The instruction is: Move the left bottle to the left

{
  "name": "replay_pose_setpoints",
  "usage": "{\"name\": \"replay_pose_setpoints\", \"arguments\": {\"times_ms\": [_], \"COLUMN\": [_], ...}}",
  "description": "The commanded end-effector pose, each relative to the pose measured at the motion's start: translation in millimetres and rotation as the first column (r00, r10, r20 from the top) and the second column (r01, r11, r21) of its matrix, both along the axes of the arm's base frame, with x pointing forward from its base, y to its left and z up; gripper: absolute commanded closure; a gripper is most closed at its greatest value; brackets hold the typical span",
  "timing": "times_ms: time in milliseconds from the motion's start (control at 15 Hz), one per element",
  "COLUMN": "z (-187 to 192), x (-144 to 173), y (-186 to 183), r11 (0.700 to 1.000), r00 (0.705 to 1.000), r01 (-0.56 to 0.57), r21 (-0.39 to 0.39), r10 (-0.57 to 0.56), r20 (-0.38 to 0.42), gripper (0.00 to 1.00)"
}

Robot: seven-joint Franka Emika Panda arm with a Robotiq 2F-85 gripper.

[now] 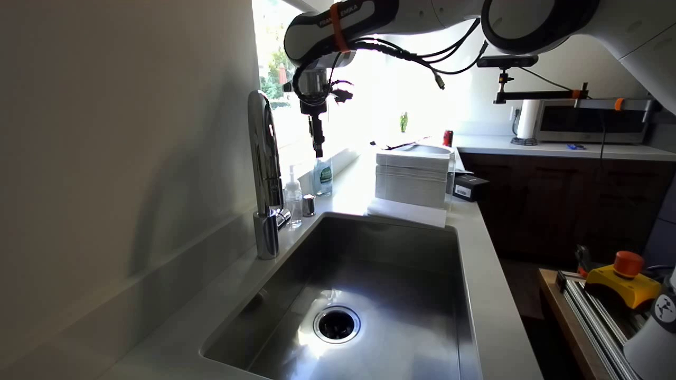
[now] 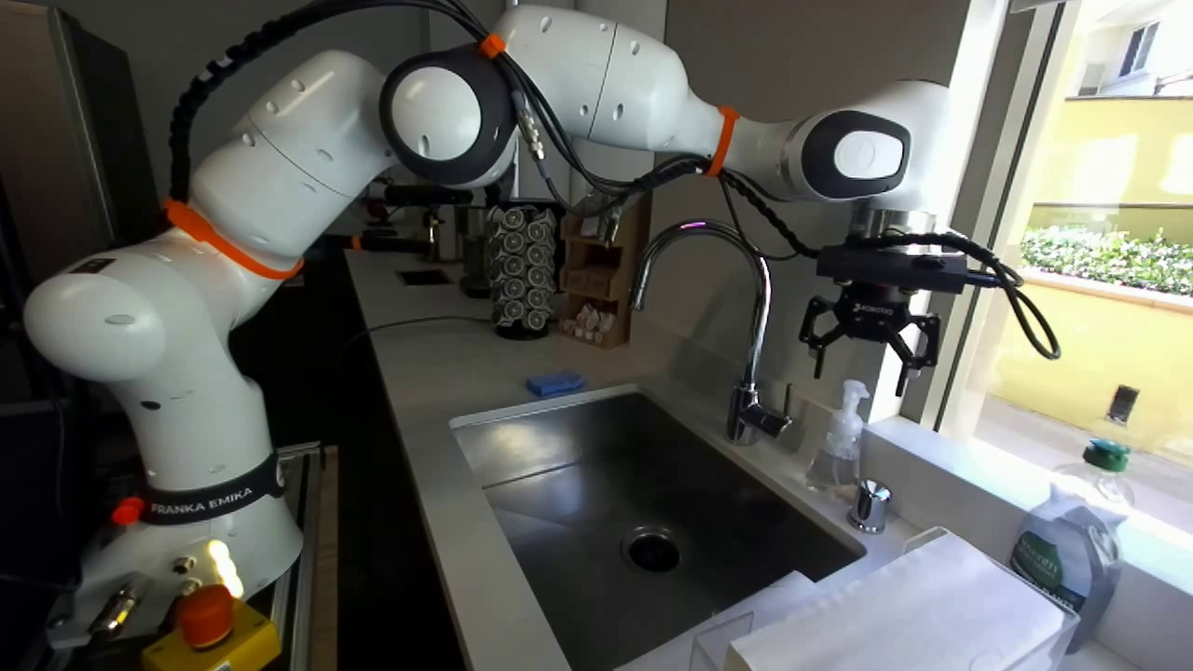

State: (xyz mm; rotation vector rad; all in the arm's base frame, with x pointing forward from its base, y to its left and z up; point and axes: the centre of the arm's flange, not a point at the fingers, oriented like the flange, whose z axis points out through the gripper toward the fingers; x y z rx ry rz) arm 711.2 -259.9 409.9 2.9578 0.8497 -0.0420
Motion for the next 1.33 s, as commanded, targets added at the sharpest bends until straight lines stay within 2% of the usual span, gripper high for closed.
{"name": "replay_pose_setpoints", "arguments": {"times_ms": [0,200,400,600,867,933,1000,1133,1267], "z": [-8.9,-13.9,-22.7,-29.9,-29.0,-28.9,-29.2,-31.3,-34.2], "x": [9.5,21.2,28.4,28.7,25.3,25.2,25.0,25.7,27.0], "y": [5.1,14.8,25.8,31.7,30.6,29.8,29.4,29.9,31.4], "r11": [0.984,0.961,0.942,0.929,0.928,0.929,0.927,0.926,0.923], "r00": [0.981,0.945,0.918,0.908,0.91,0.912,0.91,0.911,0.91], "r01": [-0.171,-0.271,-0.334,-0.368,-0.371,-0.368,-0.373,-0.377,-0.384], "r21": [-0.043,-0.051,-0.044,-0.03,-0.029,-0.029,-0.023,-0.02,-0.015], "r10": [0.174,0.275,0.335,0.366,0.37,0.367,0.371,0.375,0.381], "r20": [0.089,0.177,0.212,0.203,0.188,0.185,0.183,0.171,0.161], "gripper": [0.0,0.0,0.0,0.0,0.0,0.03,0.25,0.29,0.47]}}
